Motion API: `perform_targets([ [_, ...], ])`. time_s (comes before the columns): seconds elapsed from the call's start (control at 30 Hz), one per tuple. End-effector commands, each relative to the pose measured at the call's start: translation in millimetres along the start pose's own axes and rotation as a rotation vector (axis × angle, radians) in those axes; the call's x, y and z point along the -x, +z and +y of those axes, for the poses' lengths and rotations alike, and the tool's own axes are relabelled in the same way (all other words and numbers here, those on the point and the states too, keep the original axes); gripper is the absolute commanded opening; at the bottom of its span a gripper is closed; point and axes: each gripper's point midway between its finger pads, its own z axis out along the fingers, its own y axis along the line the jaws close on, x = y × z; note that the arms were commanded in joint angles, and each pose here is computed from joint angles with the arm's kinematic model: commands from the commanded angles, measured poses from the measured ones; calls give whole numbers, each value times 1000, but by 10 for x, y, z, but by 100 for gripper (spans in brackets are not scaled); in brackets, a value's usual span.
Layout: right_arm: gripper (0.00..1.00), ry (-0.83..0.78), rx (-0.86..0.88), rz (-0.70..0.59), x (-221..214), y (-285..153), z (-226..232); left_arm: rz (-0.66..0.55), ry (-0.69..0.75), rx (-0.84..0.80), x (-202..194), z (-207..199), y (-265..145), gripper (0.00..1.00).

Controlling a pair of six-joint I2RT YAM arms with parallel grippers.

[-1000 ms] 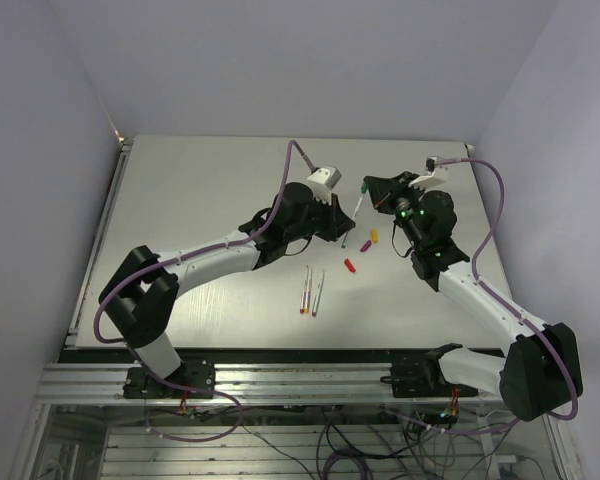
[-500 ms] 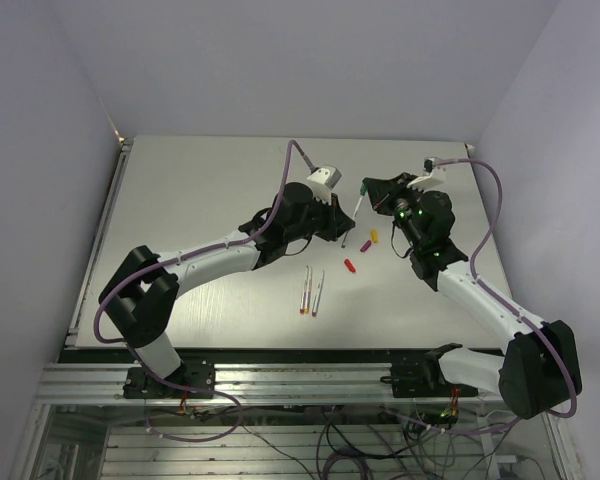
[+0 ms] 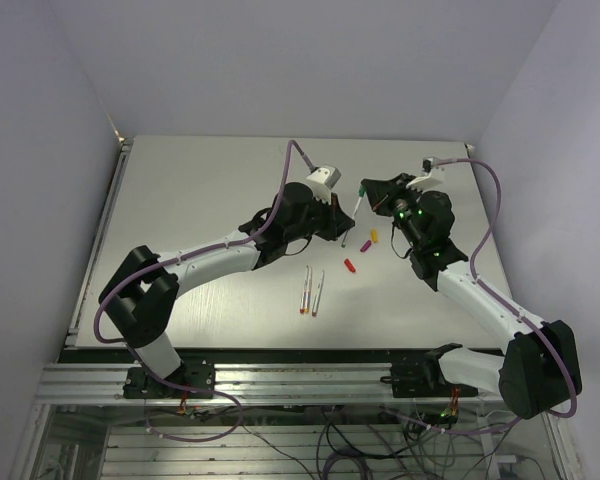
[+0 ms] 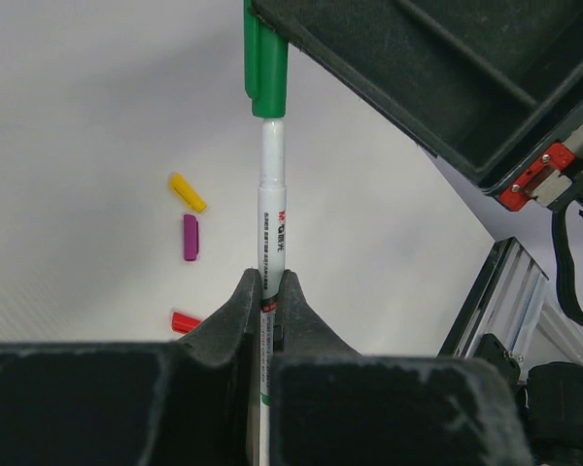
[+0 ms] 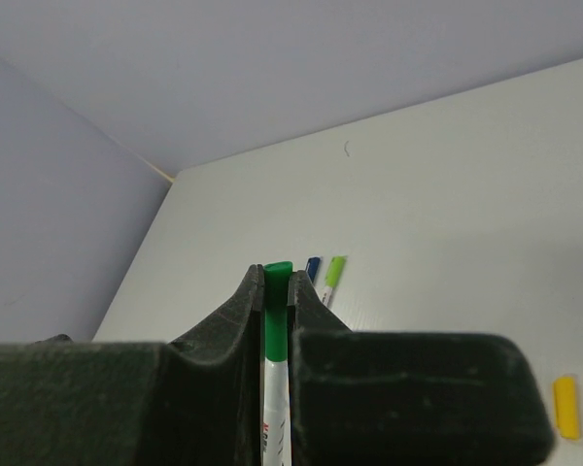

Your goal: Insert the pens into the pen caps

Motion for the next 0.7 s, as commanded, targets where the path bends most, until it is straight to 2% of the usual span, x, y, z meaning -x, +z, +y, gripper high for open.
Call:
perform_targets([
  [0.0, 0, 13, 25, 19, -59, -29, 42, -69, 8, 0, 178, -5, -23, 7],
  [0.23, 0, 17, 57, 92, -242, -64, 76, -102, -12, 4, 253, 25, -16, 7],
  [0.47, 0, 7, 154, 256, -615, -110, 169, -182, -56, -11, 453, 48, -40, 7],
  [0.67, 0, 12, 146, 336, -818, -159, 113, -244, -89, -14, 635, 112, -57, 7],
])
